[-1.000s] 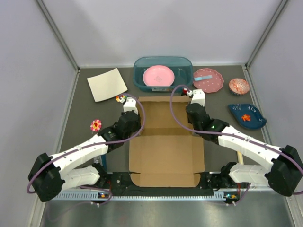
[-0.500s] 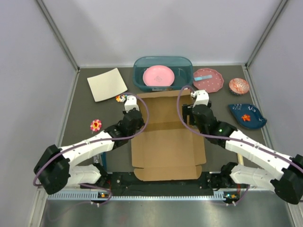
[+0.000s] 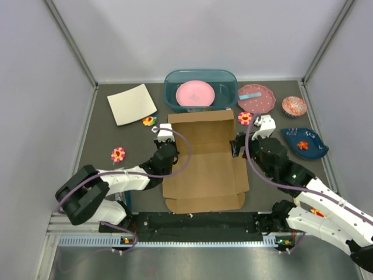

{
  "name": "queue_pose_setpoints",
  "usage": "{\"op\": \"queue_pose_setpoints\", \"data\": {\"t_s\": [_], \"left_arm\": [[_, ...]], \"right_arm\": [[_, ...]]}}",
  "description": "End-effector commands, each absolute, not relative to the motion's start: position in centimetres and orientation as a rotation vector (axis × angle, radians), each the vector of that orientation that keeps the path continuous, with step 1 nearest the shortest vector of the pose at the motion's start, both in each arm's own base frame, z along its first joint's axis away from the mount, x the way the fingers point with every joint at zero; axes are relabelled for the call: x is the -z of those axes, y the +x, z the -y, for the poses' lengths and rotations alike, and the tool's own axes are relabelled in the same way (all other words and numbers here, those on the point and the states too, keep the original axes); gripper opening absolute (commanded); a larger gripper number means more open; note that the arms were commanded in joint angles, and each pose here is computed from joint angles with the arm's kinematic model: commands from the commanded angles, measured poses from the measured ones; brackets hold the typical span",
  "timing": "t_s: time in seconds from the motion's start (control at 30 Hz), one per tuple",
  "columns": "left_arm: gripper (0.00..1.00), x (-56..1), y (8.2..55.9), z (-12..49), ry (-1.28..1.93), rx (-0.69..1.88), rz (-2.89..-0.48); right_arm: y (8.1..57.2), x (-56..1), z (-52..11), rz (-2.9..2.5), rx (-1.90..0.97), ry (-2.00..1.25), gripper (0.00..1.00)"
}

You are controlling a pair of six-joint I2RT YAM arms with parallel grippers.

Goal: Fold the paper box

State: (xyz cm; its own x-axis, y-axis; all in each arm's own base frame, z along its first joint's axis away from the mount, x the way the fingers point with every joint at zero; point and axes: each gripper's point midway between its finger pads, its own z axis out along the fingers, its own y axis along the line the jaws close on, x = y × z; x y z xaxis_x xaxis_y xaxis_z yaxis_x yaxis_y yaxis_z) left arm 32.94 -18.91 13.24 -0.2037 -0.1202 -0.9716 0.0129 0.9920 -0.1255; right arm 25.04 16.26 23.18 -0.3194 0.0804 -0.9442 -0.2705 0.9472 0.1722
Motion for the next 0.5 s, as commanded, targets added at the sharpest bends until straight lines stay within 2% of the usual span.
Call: {"op": "queue_pose_setpoints", "data": {"t_s": [0.0,0.03,0.1,0.13,0.3,0.47], "left_arm": [[0.0,-17.7,33.4,20.1,-0.068,0.177,-1.526],[0.0,-19.3,33.4,20.3,-0.041,0.18,-1.451],[0.0,-18.8,33.0,20.8,0.011,0.144,-1.413],[0.0,-20.8,32.9,20.3,-0.022,0.134,-1.324],[0.0,-18.1,32.6,21.5,0.039,-0.025,-1.346],[0.0,-16.2,32.2,21.7,0.005,0.016,-1.383]], "right_arm": [[24.2,-22.5,-15.8,-1.857,-0.385,-0.118,0.78],[24.0,-23.1,-15.3,-1.831,-0.402,-0.079,0.78],[23.8,-23.1,-15.0,-1.806,-0.429,-0.046,0.77],[23.7,-23.6,-14.8,-1.789,-0.458,-0.012,0.76],[24.6,-24.3,-14.6,-1.794,-0.555,0.089,0.76],[25.7,-25.9,-14.4,-1.753,-0.654,0.139,0.76]]}}
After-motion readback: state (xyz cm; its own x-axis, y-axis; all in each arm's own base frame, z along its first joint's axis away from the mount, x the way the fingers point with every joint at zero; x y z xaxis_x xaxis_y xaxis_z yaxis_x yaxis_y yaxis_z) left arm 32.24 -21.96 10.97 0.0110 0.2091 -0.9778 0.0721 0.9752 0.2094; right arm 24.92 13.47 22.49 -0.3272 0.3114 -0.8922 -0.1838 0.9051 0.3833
